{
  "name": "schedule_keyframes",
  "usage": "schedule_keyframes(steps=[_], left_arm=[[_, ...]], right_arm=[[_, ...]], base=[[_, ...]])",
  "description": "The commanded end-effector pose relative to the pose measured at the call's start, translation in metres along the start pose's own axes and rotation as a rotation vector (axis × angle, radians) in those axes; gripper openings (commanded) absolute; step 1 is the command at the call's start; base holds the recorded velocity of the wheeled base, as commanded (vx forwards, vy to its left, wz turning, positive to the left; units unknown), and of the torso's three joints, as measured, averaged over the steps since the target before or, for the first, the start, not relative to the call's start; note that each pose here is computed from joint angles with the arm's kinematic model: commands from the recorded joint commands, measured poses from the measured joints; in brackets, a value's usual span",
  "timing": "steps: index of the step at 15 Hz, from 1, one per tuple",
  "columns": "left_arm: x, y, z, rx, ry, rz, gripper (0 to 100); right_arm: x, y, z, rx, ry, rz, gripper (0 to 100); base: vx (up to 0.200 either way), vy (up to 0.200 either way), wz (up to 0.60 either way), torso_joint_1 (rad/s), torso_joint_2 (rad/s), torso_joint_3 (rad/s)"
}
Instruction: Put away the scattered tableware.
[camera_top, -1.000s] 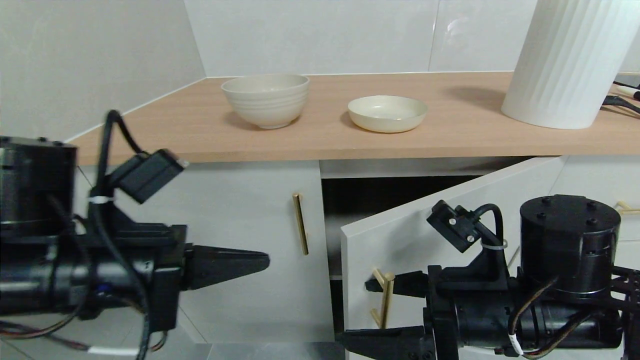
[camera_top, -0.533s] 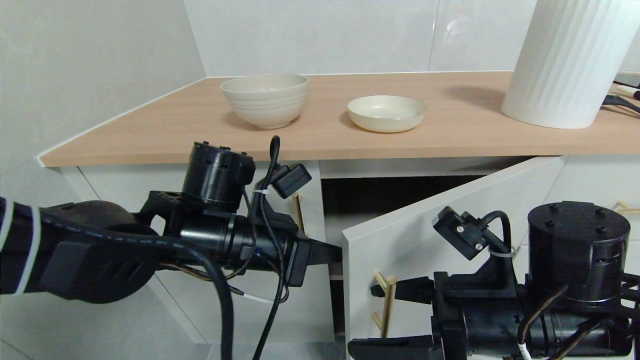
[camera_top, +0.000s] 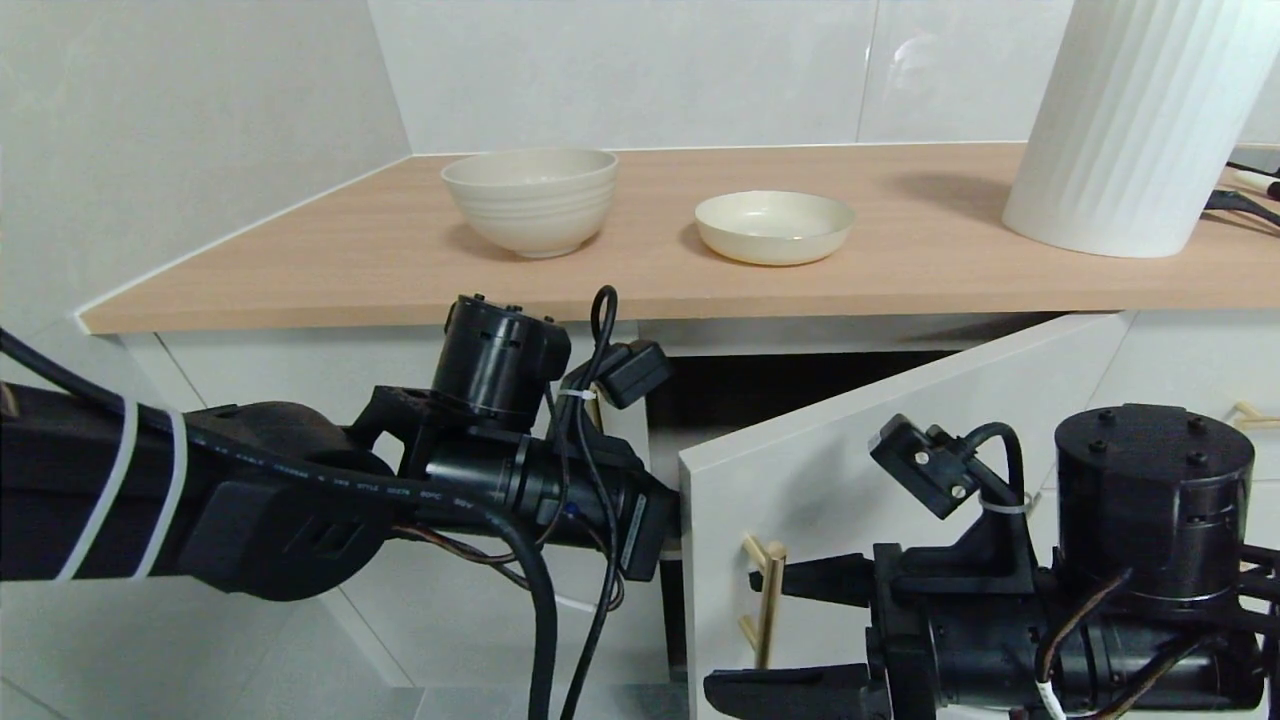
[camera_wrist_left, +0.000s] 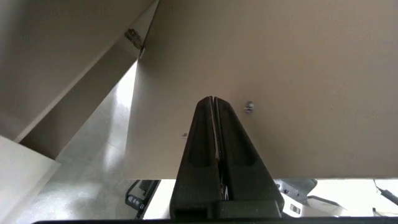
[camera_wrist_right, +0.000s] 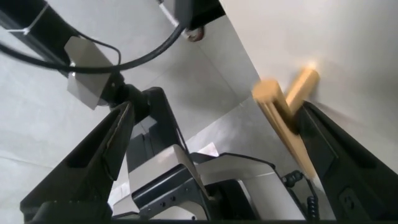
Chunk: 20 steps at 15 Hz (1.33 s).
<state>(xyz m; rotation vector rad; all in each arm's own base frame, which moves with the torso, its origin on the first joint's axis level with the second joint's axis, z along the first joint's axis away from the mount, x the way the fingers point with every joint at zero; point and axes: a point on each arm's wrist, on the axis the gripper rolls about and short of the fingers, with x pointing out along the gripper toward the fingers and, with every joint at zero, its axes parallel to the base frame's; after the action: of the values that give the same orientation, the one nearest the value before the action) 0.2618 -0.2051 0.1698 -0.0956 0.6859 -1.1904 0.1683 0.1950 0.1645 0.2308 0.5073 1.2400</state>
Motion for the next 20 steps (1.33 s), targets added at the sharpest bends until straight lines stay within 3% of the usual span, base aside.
schedule_keyframes(steps=[1,6,10,13,20], left_arm=[[0.001,-0.004,0.000,0.010,0.001,-0.011,0],[0.001,-0.007,0.001,0.014,0.001,-0.016,0],[0.000,-0.007,-0.001,0.013,0.004,-0.016,0],[-0.003,-0.011,0.001,0.022,-0.006,-0.018,0],[-0.001,-0.011,-0.002,0.012,0.008,-0.022,0]], right_arm=[[-0.014,-0.005,-0.001,0.008,-0.021,-0.039,100],[-0.076,0.001,-0.003,-0.010,-0.173,-0.194,100],[-0.094,-0.002,-0.034,0.038,-0.138,-0.396,100],[-0.108,-0.002,-0.049,-0.018,-0.081,-0.627,100],[-0.118,0.006,-0.054,-0.011,-0.067,-0.632,100]], base=[[0.000,0.000,0.00,0.000,0.00,0.000],[0.000,0.000,0.00,0.000,0.00,0.000],[0.000,0.000,0.00,0.000,0.00,0.000],[0.000,0.000,0.00,0.000,0.00,0.000],[0.000,0.000,0.00,0.000,0.00,0.000]])
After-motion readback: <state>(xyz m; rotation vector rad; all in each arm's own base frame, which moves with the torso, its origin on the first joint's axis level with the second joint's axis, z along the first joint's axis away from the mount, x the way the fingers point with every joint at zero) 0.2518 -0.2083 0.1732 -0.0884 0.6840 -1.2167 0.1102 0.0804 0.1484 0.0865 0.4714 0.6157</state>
